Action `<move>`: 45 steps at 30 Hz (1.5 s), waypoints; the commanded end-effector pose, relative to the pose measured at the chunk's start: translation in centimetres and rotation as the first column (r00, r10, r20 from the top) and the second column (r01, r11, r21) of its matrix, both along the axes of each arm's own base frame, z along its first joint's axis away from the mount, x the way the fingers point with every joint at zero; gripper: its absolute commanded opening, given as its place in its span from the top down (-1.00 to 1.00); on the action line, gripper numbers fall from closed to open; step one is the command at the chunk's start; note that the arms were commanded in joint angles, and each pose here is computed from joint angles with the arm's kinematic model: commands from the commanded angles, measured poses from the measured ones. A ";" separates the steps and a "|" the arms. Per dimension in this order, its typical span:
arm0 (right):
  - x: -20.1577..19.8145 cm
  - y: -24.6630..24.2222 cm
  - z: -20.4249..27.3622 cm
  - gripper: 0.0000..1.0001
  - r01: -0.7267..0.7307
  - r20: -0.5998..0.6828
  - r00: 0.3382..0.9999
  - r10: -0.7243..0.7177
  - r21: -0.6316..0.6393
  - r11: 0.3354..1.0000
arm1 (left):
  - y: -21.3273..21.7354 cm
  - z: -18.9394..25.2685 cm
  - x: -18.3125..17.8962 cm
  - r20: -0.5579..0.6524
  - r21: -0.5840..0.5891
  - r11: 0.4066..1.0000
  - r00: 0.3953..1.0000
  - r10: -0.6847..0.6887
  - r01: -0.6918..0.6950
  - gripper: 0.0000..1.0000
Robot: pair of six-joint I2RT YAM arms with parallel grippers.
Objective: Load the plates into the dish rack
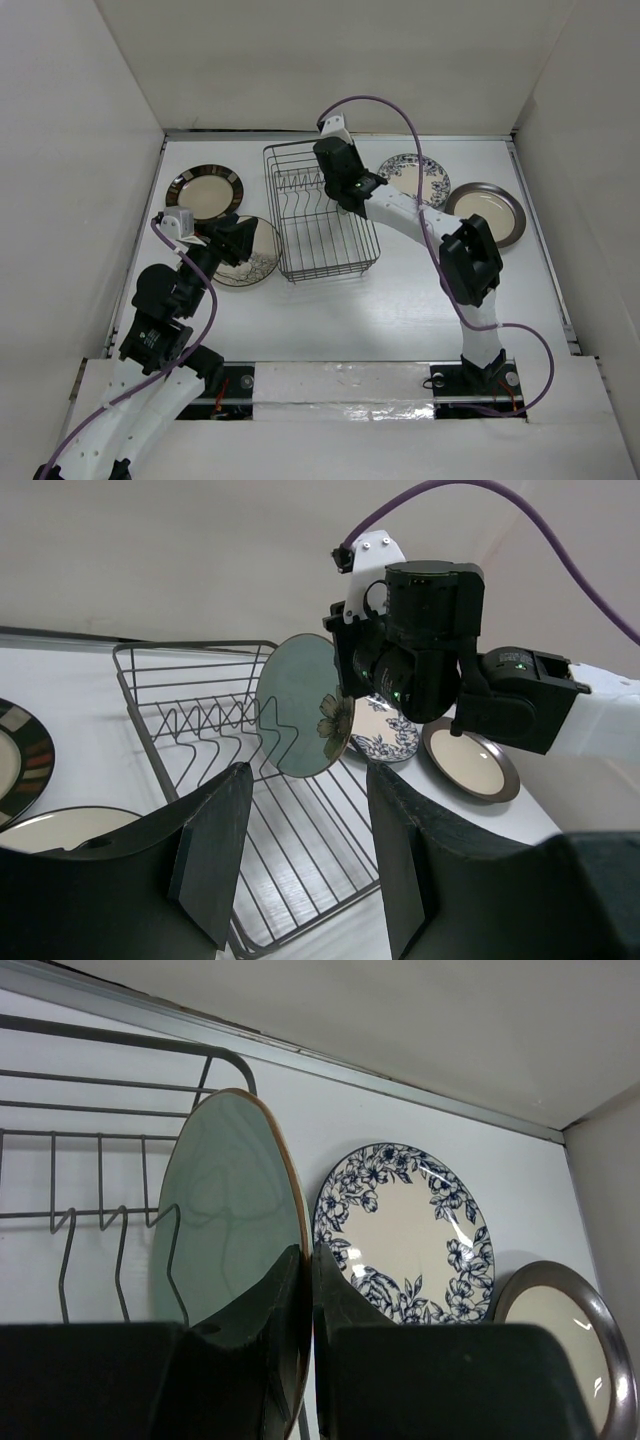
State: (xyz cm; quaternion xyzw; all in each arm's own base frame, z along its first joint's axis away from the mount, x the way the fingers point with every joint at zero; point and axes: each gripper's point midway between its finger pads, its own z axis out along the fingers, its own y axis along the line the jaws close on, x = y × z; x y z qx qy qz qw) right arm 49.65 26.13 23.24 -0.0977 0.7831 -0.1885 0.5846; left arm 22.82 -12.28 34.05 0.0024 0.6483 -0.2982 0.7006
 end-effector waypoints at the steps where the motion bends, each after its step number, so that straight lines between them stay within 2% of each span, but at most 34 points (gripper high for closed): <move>1: 0.0 1.0 2.7 0.85 0.017 0.105 0.994 -0.030 0.127 0.992 | 0.3 2.3 -0.3 0.064 -0.029 1.000 0.998 0.007 -0.005 0.07; 3: 0.0 1.2 3.4 0.64 0.013 0.111 0.993 -0.031 0.159 0.987 | 0.3 2.2 -0.2 0.057 -0.026 1.000 0.998 0.010 -0.008 0.07; 4: -0.1 1.2 3.5 0.44 0.011 0.107 0.994 -0.029 0.166 0.986 | 0.2 2.1 -0.2 0.055 -0.024 1.000 0.998 0.007 -0.005 0.07; 6: -0.6 1.6 4.9 0.22 -0.023 0.120 0.993 -0.005 0.234 0.972 | 0.1 2.2 -0.3 0.060 -0.027 1.000 0.998 -0.002 0.004 0.07; 7: -0.9 1.7 5.2 0.02 -0.042 0.119 0.993 0.012 0.247 0.968 | 0.2 2.2 -0.3 0.063 -0.028 1.000 0.998 0.002 -0.001 0.07; 10: -1.3 1.0 7.3 -0.20 -0.068 0.137 0.990 0.024 0.328 0.942 | 0.4 2.2 -0.2 0.060 -0.028 1.000 0.998 0.011 -0.010 0.07; 12: -1.9 1.3 8.2 -0.24 -0.101 0.146 0.988 0.048 0.381 0.919 | 0.1 2.3 -0.4 0.062 -0.027 1.000 0.998 -0.005 0.007 0.07; 13: -2.4 0.5 10.1 -0.31 -0.114 0.179 0.983 0.041 0.418 0.901 | 0.1 2.3 -0.4 0.063 -0.028 1.000 0.998 -0.005 0.007 0.07; 15: -3.4 0.1 9.8 -0.33 -0.126 0.178 0.983 0.048 0.458 0.880 | 0.4 2.5 -0.5 0.073 -0.034 0.999 0.997 0.007 -0.005 0.07; 16: -3.9 -1.7 11.9 -0.30 -0.121 0.220 0.976 0.008 0.504 0.855 | 0.5 2.5 -0.5 0.071 -0.037 0.999 0.997 0.010 -0.007 0.07; 17: -4.2 -2.7 12.5 -0.16 -0.116 0.237 0.971 -0.018 0.538 0.835 | 0.4 2.4 -0.5 0.065 -0.034 0.999 0.998 0.008 -0.006 0.08; 18: -4.7 -3.5 10.3 0.11 -0.098 0.218 0.975 -0.038 0.580 0.809 | 0.2 2.4 -0.6 0.068 -0.031 0.999 0.998 -0.007 0.009 0.15; 19: -4.4 -5.3 10.6 0.74 -0.095 0.246 0.966 -0.081 0.628 0.773 | 0.1 2.5 -0.7 0.071 -0.033 0.999 0.997 -0.015 0.017 0.21; 20: -5.1 -6.9 11.2 0.99 -0.099 0.261 0.959 -0.111 0.675 0.731 | 0.1 2.8 -1.0 0.082 -0.038 0.999 0.996 -0.019 0.022 0.28; 21: -5.2 -7.6 7.6 1.00 -0.064 0.201 0.972 -0.124 0.728 0.683 | 0.2 2.9 -1.0 0.087 -0.043 0.999 0.996 -0.016 0.020 0.44; 22: -5.1 -8.6 6.5 1.00 -0.046 0.182 0.973 -0.142 0.757 0.652 | 0.3 2.9 -1.0 0.086 -0.045 0.999 0.996 -0.009 0.012 0.56; 23: -5.1 -10.3 3.7 1.00 0.004 0.130 0.975 -0.182 0.804 0.595 | 0.4 2.8 -0.9 0.080 -0.047 0.999 0.997 -0.005 0.008 0.87; 24: -4.8 -11.0 3.9 1.00 0.008 0.127 0.970 -0.205 0.833 0.553 | 0.3 2.8 -0.9 0.076 -0.048 0.999 0.997 -0.007 0.010 0.99; 25: -5.2 -11.8 0.9 1.00 0.047 0.084 0.972 -0.219 0.846 0.531 | 0.2 2.7 -0.9 0.074 -0.049 0.999 0.997 -0.012 0.016 1.00; 27: -5.4 -13.7 -1.7 1.00 0.088 0.053 0.957 -0.285 0.883 0.460 | 0.1 3.0 -1.3 0.085 -0.056 0.998 0.996 -0.029 0.034 1.00; 28: -5.9 -14.5 -4.2 0.89 0.125 0.007 0.946 -0.323 0.914 0.386 | 0.1 3.1 -1.3 0.089 -0.058 0.998 0.996 -0.027 0.033 1.00; 29: -6.0 -15.0 -5.3 0.77 0.142 -0.018 0.941 -0.338 0.928 0.345 | 0.2 3.1 -1.3 0.088 -0.060 0.998 0.996 -0.021 0.027 1.00; 30: -5.6 -15.6 -6.6 0.55 0.155 -0.047 0.934 -0.354 0.946 0.285 | 0.4 3.1 -1.3 0.087 -0.061 0.998 0.996 -0.015 0.021 1.00; 31: -5.6 -16.1 -8.0 0.11 0.186 -0.079 0.927 -0.367 0.946 0.267 | 0.3 3.1 -1.3 0.086 -0.061 0.998 0.996 -0.017 0.023 1.00; 32: -5.5 -16.4 -8.9 0.01 0.210 -0.108 0.921 -0.373 0.947 0.244 | 0.3 3.1 -1.3 0.085 -0.062 0.998 0.996 -0.019 0.024 0.97; 33: -5.3 -16.3 -9.6 -0.09 0.225 -0.136 0.917 -0.374 0.952 0.206 | 0.1 3.1 -1.4 0.089 -0.061 0.998 0.996 -0.029 0.035 0.74; 34: -5.3 -16.5 -10.6 -0.22 0.246 -0.154 0.909 -0.388 0.948 0.201 | 0.2 3.2 -1.5 0.091 -0.064 0.997 0.995 -0.030 0.036 0.63; 37: -5.3 -17.6 -12.1 -0.35 0.288 -0.191 0.878 -0.439 0.943 0.165 | 0.3 3.4 -1.7 0.101 -0.069 0.997 0.995 -0.028 0.035 0.41; 39: -5.2 -18.8 -13.7 -0.35 0.320 -0.229 0.856 -0.463 0.939 0.127 | 0.4 3.4 -1.8 0.102 -0.070 0.997 0.994 -0.026 0.033 0.37; 41: -4.6 -20.1 -14.4 -0.35 0.313 -0.245 0.837 -0.489 0.948 0.060 | 0.3 3.4 -1.7 0.101 -0.068 0.997 0.994 -0.029 0.036 0.36; 45: -3.7 -20.8 -16.3 -0.35 0.318 -0.303 0.833 -0.463 0.947 -0.048 | 0.2 3.4 -1.6 0.100 -0.066 0.997 0.995 -0.029 0.036 0.35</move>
